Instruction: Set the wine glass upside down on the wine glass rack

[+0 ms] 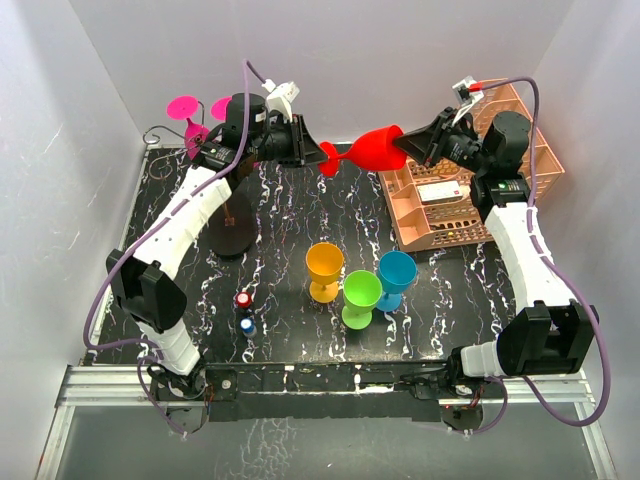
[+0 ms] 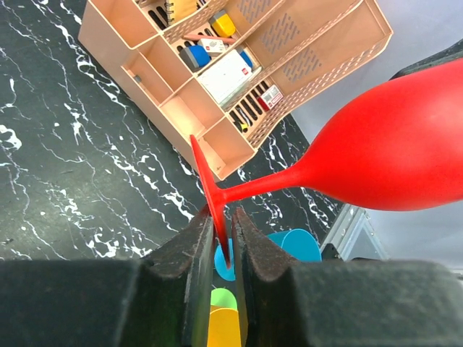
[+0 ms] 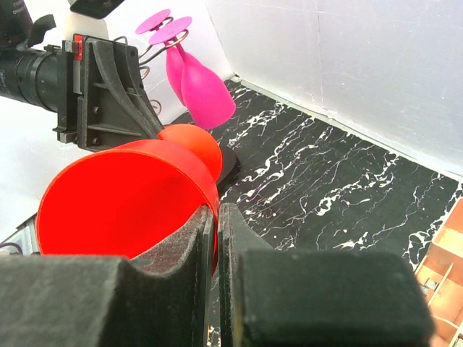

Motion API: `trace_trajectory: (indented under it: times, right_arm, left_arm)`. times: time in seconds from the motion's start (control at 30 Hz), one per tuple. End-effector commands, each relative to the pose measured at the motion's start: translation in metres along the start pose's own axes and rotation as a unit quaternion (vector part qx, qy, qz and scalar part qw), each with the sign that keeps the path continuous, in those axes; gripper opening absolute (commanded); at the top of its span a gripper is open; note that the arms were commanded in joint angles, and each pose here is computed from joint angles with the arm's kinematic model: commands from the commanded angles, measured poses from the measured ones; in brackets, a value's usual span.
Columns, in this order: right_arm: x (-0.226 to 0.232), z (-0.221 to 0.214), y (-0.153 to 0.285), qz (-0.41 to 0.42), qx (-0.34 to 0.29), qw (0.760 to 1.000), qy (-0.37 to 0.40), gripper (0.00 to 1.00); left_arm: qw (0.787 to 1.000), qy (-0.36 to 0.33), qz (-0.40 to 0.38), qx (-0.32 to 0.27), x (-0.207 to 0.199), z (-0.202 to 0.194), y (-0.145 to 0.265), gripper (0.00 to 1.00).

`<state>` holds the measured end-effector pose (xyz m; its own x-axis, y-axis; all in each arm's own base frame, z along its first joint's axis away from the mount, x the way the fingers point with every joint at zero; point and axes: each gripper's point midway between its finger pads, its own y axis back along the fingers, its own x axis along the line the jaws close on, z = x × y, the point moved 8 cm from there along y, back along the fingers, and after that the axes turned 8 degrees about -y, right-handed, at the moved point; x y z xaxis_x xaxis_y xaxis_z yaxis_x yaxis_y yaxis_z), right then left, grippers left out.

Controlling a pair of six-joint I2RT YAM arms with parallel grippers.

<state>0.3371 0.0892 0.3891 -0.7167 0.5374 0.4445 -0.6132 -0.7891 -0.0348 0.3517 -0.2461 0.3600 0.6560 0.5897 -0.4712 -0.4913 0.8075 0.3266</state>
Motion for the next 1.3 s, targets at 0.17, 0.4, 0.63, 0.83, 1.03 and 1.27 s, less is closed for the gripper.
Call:
trace_trajectory:
  times: [0.17,0.4,0.63,0.83,1.03,1.27]
  right_arm:
    - [0.004,0.006,-0.002,0.01,-0.016,0.999,0.039,0.1]
    - [0.006,0.006,0.001,0.024,0.001,0.997,0.068,0.57]
    - [0.016,0.024,0.008,0.001,0.006,0.994,0.109,0.77]
    - [0.017,0.038,0.015,-0.044,0.007,0.99,0.135,0.8]
    - [0.01,0.03,0.013,-0.043,0.011,0.991,0.127,0.8]
    - [0.004,0.022,0.01,-0.037,0.015,0.992,0.116,0.81]
  left_arm:
    - [1.0,-0.013,-0.006,-0.007,-0.006,0.003,0.004,0.0]
    - [0.996,-0.072,0.042,-0.037,-0.007,0.021,0.03,0.0]
    - [0.984,-0.126,0.097,-0.085,-0.002,0.053,0.072,0.0]
    - [0.954,-0.215,0.168,-0.123,-0.007,0.08,0.117,0.0]
    - [0.893,-0.301,0.291,-0.164,-0.017,0.109,0.175,0.0]
    - [0.793,-0.299,0.485,-0.218,-0.002,0.133,0.274,0.0]
